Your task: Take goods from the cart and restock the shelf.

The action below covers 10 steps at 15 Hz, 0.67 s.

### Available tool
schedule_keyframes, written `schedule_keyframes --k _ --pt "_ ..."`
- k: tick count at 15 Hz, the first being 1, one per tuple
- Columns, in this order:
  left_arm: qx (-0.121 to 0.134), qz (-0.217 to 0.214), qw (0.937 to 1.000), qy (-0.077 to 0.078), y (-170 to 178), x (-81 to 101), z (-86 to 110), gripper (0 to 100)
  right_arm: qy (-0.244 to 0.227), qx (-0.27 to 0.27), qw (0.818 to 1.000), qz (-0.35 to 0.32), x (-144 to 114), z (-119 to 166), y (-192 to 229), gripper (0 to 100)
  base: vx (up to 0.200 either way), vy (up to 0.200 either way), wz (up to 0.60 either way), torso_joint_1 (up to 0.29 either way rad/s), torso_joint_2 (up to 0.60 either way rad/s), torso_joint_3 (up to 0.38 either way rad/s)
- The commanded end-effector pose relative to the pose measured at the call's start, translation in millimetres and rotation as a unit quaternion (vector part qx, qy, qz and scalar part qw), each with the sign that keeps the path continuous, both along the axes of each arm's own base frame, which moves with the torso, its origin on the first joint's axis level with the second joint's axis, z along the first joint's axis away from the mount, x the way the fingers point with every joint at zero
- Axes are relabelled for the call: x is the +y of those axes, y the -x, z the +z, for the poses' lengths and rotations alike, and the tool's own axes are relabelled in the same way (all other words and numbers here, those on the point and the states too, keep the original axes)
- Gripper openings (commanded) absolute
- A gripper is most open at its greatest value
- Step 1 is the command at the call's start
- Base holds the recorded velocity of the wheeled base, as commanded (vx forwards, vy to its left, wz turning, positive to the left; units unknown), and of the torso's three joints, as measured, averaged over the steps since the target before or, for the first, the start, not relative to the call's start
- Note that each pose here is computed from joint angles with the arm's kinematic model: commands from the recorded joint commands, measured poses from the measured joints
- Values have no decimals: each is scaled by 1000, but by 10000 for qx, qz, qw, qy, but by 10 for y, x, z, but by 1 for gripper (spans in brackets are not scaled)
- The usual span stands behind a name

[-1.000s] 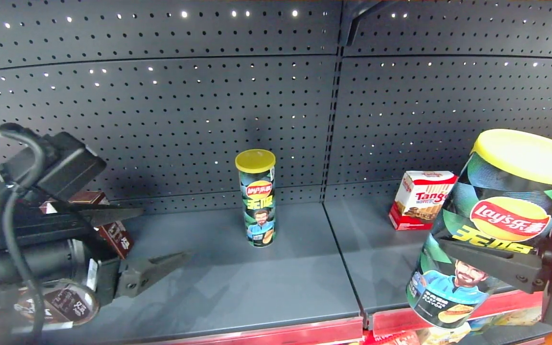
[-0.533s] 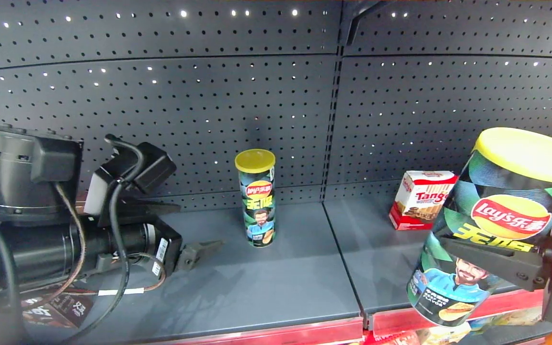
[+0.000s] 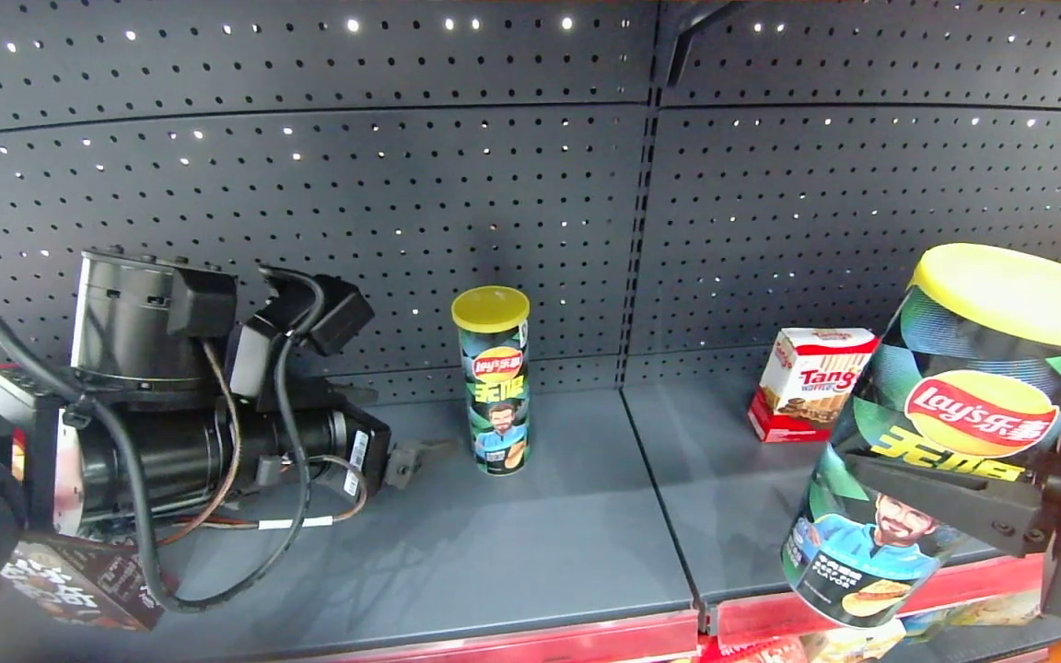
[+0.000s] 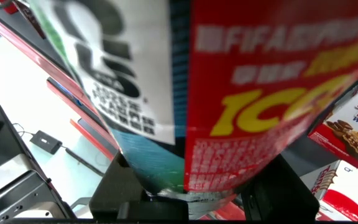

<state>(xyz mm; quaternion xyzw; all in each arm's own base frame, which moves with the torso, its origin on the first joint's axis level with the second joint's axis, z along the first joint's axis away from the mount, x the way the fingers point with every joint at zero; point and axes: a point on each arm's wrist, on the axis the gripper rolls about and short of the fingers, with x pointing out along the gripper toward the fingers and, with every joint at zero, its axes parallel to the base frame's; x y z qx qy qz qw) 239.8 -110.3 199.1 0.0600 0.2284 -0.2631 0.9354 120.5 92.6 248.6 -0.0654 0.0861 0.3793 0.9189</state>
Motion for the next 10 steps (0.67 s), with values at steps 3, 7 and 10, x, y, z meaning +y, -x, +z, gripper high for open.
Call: schedule_keyframes --k 3,7,10 --pt "-21 77 9999 69 -123 -25 -66 100 -10 0 10000 2 0 -1 2 0 0 0 0 0 0 0" --pt "-114 145 9998 106 -313 -67 -219 100 -14 -6 10000 2 0 4 2 0 0 0 0 0 0 0" --pt "-540 116 9980 307 -526 -100 -306 100 -25 -17 10000 10 -2 11 5 0 0 0 0 0 0 0"
